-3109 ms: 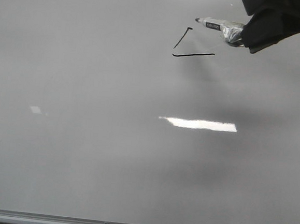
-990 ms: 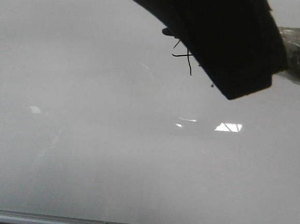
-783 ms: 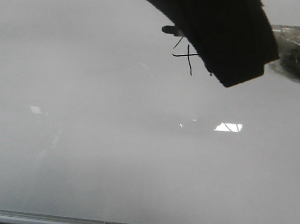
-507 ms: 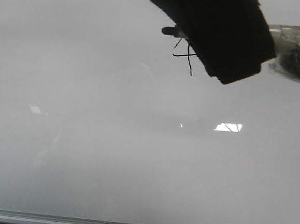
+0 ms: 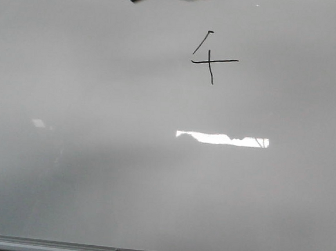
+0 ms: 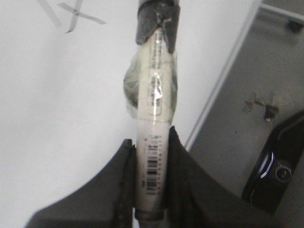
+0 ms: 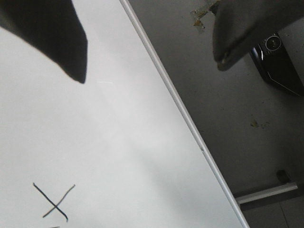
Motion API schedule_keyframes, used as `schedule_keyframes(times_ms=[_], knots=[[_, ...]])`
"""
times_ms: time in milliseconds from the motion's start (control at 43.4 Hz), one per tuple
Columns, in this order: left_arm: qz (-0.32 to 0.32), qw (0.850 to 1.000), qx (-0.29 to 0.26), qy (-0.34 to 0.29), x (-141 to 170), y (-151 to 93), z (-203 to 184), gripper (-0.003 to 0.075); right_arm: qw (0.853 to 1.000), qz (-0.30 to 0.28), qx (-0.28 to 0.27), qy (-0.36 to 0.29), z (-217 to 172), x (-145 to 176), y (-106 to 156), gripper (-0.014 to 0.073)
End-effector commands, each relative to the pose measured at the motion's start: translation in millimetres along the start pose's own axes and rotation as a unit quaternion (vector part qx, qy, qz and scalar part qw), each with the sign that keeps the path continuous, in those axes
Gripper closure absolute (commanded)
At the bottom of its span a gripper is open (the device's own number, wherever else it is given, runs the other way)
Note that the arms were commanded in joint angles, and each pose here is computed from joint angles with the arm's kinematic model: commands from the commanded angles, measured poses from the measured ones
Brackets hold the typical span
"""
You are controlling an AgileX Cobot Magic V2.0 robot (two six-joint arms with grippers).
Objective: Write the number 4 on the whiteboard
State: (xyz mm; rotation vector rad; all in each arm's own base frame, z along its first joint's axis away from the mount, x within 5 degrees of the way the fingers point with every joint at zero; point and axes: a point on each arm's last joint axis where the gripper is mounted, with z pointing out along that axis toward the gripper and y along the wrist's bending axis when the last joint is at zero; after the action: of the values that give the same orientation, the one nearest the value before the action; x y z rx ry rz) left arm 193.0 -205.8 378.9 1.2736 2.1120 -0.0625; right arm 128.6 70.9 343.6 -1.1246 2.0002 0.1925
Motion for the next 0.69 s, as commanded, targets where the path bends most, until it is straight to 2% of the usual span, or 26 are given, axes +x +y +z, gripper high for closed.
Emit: schedule_keyframes(times_ms=[0,115,230,322,415,553,668], knots=[[-0.081,0.993,-0.056,-0.064,13,27,-34,0.0709,0.999,0.007,0.034,-0.038,-9,-10,-7,0.0026],[-0.14,0.98,-0.104,-0.091,46,48,-46,0.0709,0.999,0.007,0.034,-0.038,-9,-10,-7,0.0026],[-0.214,0.956,-0.162,-0.117,87,65,-54,0.0709,0.999,0.007,0.034,-0.039,-9,-10,-7,0.0026],[-0.277,0.928,-0.206,-0.142,115,74,-54,0.0709,0.998,0.007,0.037,-0.041,-10,-11,-7,0.0026],[-0.344,0.885,-0.24,-0.203,138,82,-47,0.0709,0.998,0.007,0.039,-0.044,-10,-11,-8,0.0026],[-0.341,0.858,-0.269,-0.274,165,83,-20,0.0709,0.998,0.007,0.041,-0.046,-10,-12,-8,0.0026],[-0.336,0.85,-0.272,-0.302,181,80,4,0.0709,0.998,0.007,0.041,-0.046,-10,-12,-8,0.0026]])
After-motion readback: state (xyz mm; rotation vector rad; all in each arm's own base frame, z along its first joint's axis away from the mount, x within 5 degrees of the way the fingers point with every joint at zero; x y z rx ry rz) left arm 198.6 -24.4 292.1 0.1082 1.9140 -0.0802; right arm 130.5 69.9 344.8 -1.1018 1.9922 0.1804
